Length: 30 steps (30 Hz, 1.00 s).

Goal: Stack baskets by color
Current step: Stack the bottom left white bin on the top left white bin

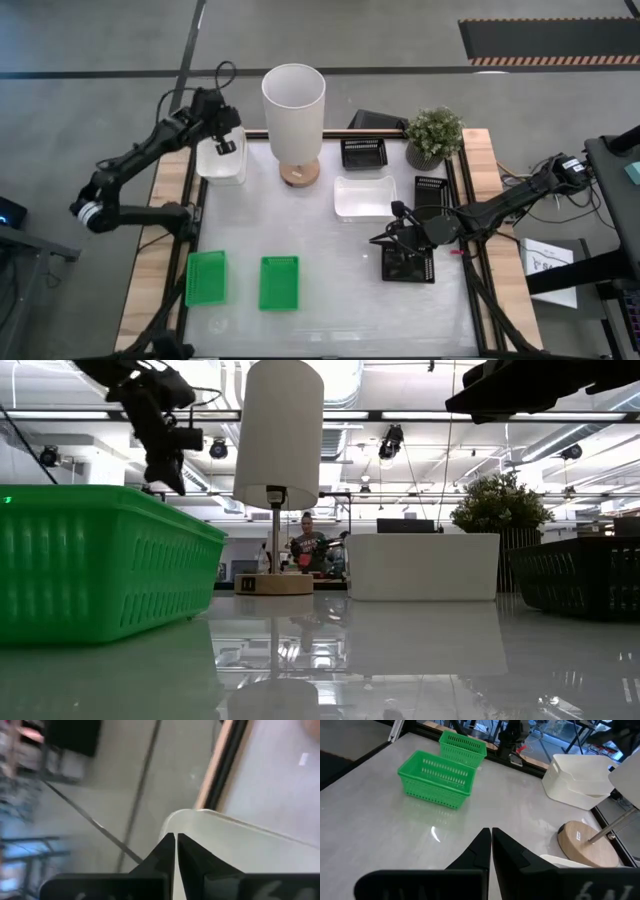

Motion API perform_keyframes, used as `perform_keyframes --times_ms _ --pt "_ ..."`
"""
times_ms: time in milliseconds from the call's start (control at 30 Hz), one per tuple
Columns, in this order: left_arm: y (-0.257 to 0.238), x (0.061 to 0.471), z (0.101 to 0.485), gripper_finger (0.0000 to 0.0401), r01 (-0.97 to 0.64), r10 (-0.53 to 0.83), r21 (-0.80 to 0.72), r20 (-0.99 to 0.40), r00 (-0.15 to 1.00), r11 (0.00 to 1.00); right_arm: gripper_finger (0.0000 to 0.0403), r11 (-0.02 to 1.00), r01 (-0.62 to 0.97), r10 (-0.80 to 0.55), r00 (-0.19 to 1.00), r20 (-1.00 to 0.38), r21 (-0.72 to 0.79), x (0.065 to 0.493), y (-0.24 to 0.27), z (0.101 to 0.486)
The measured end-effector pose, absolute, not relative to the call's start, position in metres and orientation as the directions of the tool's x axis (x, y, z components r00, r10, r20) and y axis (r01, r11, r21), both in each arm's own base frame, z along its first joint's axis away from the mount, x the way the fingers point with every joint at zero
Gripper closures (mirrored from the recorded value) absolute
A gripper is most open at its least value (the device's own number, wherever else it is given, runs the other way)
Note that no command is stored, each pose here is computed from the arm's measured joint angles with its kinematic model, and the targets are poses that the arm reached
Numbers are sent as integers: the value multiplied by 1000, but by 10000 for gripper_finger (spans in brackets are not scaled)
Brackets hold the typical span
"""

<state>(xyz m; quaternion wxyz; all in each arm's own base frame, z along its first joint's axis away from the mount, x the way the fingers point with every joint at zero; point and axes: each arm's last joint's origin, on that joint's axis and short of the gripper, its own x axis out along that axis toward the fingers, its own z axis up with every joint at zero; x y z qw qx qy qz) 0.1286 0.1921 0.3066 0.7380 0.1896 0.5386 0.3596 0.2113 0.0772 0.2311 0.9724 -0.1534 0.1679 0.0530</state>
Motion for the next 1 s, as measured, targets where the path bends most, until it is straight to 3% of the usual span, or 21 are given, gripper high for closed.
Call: perform_keyframes --times_ms 100,200,367,467,667,1000 --pt "202 135 300 399 -428 718 633 -694 56 645 394 944 -157 51 938 -343 -290 211 77 231" --pt "214 141 296 386 -414 738 694 -670 -73 589 394 937 -163 51 939 -341 -309 211 77 231" --pt "230 149 291 328 -343 722 738 -662 -204 580 394 932 -159 41 939 -340 -326 212 75 231" --pt "232 149 287 282 -316 651 701 -712 -262 639 394 932 -150 31 940 -341 -329 213 73 231" --pt "236 152 284 224 -279 616 681 -732 -292 677 394 931 -138 15 940 -341 -338 214 69 231" --pt "241 156 288 219 -260 672 726 -687 -276 636 394 928 -143 10 933 -361 -344 214 68 229"
